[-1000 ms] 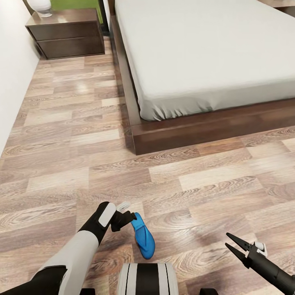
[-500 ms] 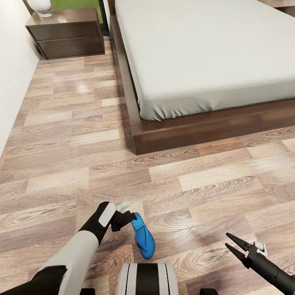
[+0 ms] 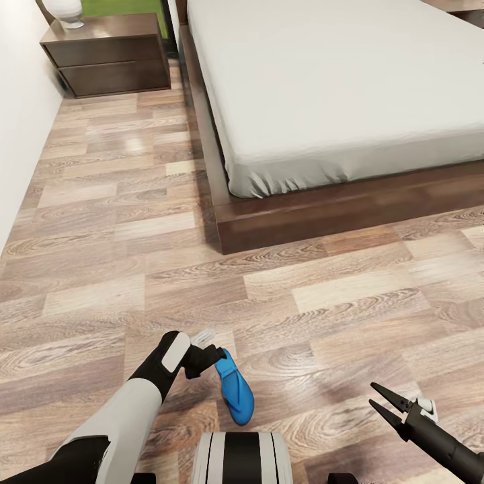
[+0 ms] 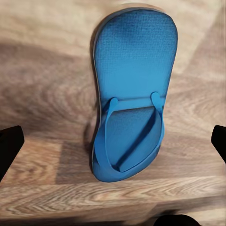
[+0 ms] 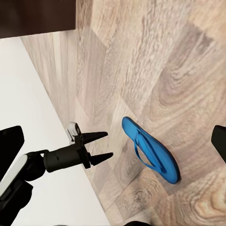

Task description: In the bedroom, move the book from the bed onto either nightstand, and place the two sandals side by side next to the bed.

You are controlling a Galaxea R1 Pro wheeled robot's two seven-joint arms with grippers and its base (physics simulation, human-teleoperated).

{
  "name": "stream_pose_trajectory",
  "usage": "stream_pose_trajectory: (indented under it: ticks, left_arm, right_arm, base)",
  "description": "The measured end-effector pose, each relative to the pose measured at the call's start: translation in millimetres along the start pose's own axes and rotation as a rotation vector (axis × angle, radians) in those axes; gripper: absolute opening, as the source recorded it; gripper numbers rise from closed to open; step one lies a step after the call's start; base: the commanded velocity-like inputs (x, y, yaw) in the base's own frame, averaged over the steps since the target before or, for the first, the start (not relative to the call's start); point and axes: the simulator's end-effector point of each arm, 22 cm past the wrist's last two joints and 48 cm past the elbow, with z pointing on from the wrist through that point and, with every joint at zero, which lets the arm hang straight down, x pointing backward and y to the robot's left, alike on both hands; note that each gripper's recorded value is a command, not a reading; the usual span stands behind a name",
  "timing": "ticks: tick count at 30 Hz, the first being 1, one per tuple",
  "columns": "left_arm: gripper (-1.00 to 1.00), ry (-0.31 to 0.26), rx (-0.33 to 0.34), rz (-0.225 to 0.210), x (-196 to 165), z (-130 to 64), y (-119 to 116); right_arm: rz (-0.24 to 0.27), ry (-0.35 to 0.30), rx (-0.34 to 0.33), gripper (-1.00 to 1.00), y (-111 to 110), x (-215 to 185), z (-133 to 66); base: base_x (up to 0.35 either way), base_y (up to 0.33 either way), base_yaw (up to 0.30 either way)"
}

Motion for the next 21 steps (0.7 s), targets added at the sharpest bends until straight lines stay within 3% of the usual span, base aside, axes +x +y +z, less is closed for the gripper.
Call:
stream_pose_trajectory:
  ticks: [13,21]
  left_arm:
    - [1.0,0.001,0.001,0.0,0.3,0.2,-0.4]
    - [1.0,-0.002,0.001,-0.001,-0.1,0.3,-0.1]
  right_arm:
    - [0.001,0.0,-0.004,1.0,0.8,0.3,0.2]
    - [0.001,-0.001,-0.004,1.0,0.8,0.0,0.1]
  base:
    - [0.0,0.0,-0.219]
    - [0.0,0.0,-0.081]
